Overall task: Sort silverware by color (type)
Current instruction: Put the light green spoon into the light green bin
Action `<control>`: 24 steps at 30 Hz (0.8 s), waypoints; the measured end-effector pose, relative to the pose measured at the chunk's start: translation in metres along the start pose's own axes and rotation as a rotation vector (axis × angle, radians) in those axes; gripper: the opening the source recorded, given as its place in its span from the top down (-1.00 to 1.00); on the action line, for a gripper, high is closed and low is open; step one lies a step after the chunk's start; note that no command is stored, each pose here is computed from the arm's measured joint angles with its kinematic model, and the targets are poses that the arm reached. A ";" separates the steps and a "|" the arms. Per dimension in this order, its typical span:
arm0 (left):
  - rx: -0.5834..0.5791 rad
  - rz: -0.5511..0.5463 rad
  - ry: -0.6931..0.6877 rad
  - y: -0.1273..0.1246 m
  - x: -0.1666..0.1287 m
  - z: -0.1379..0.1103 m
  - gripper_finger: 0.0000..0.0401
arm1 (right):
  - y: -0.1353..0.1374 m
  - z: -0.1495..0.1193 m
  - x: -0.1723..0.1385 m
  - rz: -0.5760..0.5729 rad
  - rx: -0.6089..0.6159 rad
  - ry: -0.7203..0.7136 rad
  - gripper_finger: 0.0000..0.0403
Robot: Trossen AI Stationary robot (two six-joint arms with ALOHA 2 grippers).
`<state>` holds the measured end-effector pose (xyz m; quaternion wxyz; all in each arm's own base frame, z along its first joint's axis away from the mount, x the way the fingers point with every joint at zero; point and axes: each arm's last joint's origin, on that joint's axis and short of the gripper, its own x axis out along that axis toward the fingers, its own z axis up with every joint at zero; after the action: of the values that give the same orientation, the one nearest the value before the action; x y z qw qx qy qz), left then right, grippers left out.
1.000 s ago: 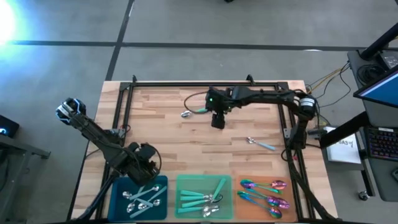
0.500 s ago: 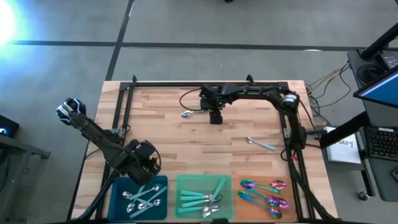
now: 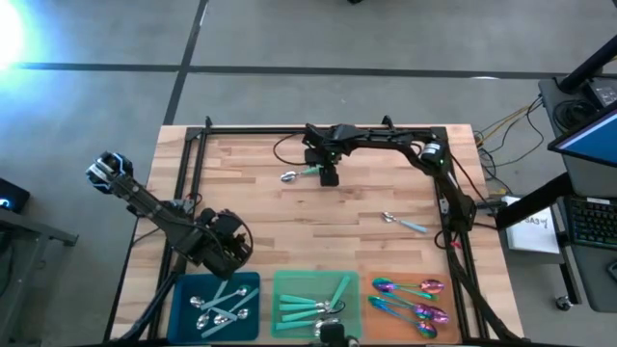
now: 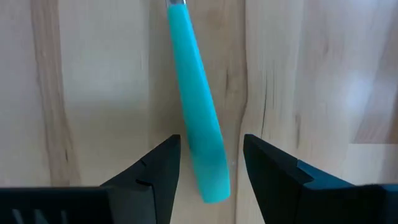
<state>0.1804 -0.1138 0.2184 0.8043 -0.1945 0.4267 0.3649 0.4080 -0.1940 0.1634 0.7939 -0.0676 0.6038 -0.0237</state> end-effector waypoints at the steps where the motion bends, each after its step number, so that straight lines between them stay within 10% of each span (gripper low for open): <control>1: -0.001 0.003 -0.001 0.000 0.000 0.000 0.24 | -0.001 0.000 0.002 0.005 -0.007 0.008 0.17; 24: 0.002 0.045 -0.158 0.003 0.001 0.007 0.24 | 0.006 -0.008 0.001 0.071 0.087 0.091 0.68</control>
<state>0.1821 -0.1066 0.2212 0.8272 -0.1549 0.3666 0.3966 0.4003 -0.1893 0.1599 0.7680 -0.0105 0.6399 -0.0248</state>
